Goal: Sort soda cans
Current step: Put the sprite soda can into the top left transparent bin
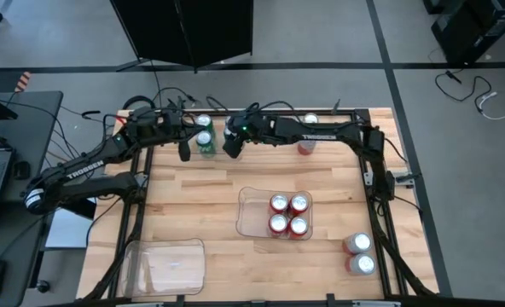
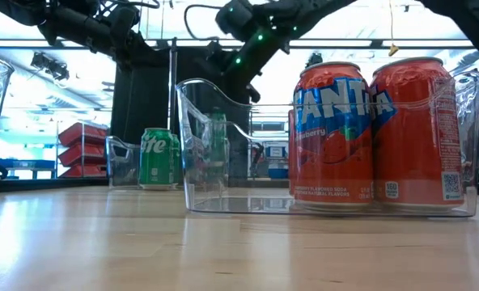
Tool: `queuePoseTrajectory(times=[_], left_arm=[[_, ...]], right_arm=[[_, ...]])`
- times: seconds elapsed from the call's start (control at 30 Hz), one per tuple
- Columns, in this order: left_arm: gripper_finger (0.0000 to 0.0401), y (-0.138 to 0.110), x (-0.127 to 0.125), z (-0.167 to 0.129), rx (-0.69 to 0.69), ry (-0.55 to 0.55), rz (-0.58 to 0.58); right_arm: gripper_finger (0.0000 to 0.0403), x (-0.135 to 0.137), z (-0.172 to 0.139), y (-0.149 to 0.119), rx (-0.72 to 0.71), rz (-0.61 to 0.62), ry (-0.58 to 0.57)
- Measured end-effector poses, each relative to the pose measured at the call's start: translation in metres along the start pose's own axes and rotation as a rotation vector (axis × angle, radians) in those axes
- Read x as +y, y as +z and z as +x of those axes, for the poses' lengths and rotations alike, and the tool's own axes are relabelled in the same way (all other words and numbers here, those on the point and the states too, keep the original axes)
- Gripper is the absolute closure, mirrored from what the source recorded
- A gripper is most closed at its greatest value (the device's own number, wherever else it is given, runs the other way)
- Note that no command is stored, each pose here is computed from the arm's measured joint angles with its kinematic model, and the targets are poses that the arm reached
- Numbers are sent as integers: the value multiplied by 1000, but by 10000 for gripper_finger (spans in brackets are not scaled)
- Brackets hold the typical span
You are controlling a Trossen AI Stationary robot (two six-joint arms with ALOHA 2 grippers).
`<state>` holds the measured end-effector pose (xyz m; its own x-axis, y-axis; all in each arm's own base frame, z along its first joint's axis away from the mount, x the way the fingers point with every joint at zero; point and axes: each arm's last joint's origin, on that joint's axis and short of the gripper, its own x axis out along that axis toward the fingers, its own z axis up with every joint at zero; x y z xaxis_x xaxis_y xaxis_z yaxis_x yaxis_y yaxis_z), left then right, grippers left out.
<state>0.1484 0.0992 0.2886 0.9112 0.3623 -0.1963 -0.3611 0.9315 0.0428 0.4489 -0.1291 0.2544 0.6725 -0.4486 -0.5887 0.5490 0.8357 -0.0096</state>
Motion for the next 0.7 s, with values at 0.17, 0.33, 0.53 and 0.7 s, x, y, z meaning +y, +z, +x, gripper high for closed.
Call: queuePoseTrajectory(times=[0.17, 0.33, 0.53, 0.7], left_arm=[[398, 0, 0, 0, 0, 0, 0], [398, 0, 0, 0, 0, 0, 0], [398, 0, 0, 0, 0, 0, 0], [398, 0, 0, 0, 2, -1, -1]], right_arm=[[165, 4, 21, -14, 29, 7, -8], [165, 6, 35, -24, 49, 12, -17], [160, 6, 36, -25, 52, 10, -18], [133, 5, 35, -26, 64, 6, -19]])
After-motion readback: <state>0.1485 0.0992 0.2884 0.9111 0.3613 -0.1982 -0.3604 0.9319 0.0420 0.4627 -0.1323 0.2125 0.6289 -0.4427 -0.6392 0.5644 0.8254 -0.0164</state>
